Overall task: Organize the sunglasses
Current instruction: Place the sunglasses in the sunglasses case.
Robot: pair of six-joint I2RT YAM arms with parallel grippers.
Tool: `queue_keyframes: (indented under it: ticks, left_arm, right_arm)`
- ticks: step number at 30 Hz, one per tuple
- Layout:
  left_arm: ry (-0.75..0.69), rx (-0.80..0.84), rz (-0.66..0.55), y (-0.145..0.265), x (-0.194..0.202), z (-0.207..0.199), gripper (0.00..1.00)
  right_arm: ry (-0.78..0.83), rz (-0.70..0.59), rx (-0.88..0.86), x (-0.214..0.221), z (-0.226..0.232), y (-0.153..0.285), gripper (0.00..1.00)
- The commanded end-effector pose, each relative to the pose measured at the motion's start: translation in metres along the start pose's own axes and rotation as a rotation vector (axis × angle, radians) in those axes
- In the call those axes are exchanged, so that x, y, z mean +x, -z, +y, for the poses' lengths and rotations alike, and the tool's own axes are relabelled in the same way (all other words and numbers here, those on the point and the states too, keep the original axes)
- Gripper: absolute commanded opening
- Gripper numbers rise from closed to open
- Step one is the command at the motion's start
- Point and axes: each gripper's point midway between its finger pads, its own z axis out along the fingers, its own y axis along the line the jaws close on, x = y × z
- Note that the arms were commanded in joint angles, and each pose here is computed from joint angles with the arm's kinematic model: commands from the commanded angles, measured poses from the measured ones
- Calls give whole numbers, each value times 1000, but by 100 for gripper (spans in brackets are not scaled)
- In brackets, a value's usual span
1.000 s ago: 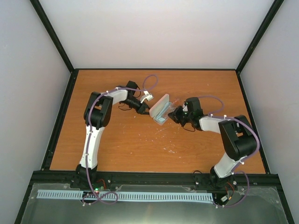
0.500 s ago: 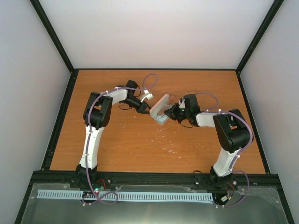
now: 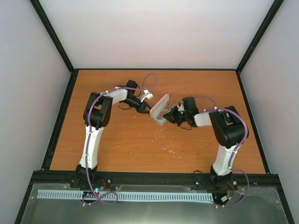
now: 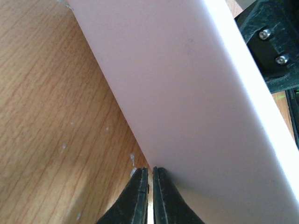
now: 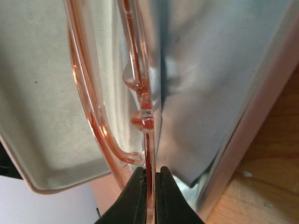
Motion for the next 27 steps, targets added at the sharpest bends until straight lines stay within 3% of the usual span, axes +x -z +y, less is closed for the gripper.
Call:
queue_keyframes:
  ticks: [1,5,11,16,27]
  left_arm:
    - [-53,5,-41,9,-22,-12,8]
    - [-55,5,-44,10,-24,-13,8]
    - [-61,4,-49,10,-26,-13,9]
    - [-63,5,-51,10,-27,-12,10]
    - [-69,10,-55,9,-27,-11,10]
  right_arm:
    - [6,20,2,-1,-5,-6,3]
    - [5,40,21,1,-8,-9,4]
    - [15,65,76,4,-12,-8,27]
    - [36,65,117,5,-9,-1,34]
    - [112,34,226,0,11,29,35]
